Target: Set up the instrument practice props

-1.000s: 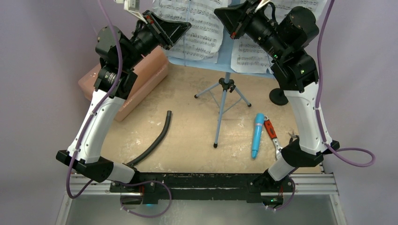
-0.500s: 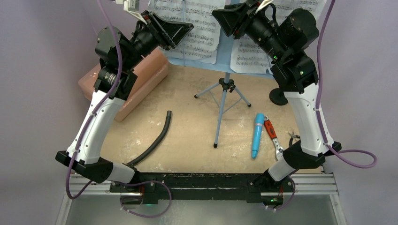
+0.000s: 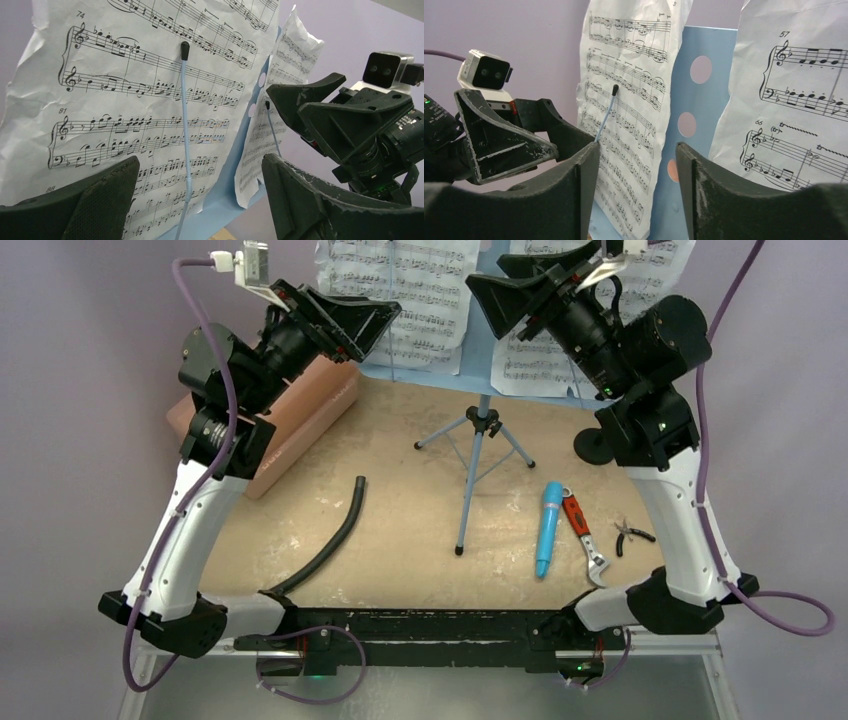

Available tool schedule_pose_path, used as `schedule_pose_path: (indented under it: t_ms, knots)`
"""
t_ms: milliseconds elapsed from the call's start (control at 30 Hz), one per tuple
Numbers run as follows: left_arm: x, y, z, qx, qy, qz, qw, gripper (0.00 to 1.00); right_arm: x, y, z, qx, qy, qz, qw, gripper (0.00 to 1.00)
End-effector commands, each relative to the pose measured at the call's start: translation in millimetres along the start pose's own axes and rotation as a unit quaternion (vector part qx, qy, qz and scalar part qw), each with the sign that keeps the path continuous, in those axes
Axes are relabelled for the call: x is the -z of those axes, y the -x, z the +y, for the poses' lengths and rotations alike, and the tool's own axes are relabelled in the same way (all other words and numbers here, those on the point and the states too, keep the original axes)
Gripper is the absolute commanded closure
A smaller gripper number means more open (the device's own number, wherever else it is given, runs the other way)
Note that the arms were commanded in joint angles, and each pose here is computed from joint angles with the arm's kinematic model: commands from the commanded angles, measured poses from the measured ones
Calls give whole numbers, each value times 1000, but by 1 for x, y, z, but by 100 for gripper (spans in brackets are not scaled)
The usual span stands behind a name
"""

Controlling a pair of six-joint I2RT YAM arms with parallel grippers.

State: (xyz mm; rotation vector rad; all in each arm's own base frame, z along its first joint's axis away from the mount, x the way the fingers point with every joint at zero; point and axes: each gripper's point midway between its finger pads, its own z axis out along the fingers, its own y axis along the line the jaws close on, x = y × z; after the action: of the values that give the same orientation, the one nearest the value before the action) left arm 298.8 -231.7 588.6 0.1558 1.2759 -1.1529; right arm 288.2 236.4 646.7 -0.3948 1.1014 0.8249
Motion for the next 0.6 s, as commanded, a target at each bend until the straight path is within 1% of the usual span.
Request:
schedule_pose_path:
  t_ms: [0, 100, 233, 367, 467, 567]
  knots:
    - [14, 22, -10, -23, -1, -45, 999, 7, 14, 33, 12, 16, 16, -65, 998, 33]
    - [20, 28, -13, -29, -4, -62, 998, 5, 18, 30, 12, 14, 16, -67, 998, 26]
    - [26, 31, -14, -33, 0, -73, 997, 4, 25, 28, 17, 27, 28, -68, 997, 15]
    - [31, 33, -13, -35, 6, -80, 996, 3, 35, 33, 20, 45, 35, -88, 994, 3]
    - [34, 34, -13, -36, 8, -82, 996, 2, 40, 36, 21, 49, 34, -100, 993, 2]
    - [36, 33, -13, -38, 11, -84, 996, 2, 42, 35, 23, 50, 39, -98, 993, 2]
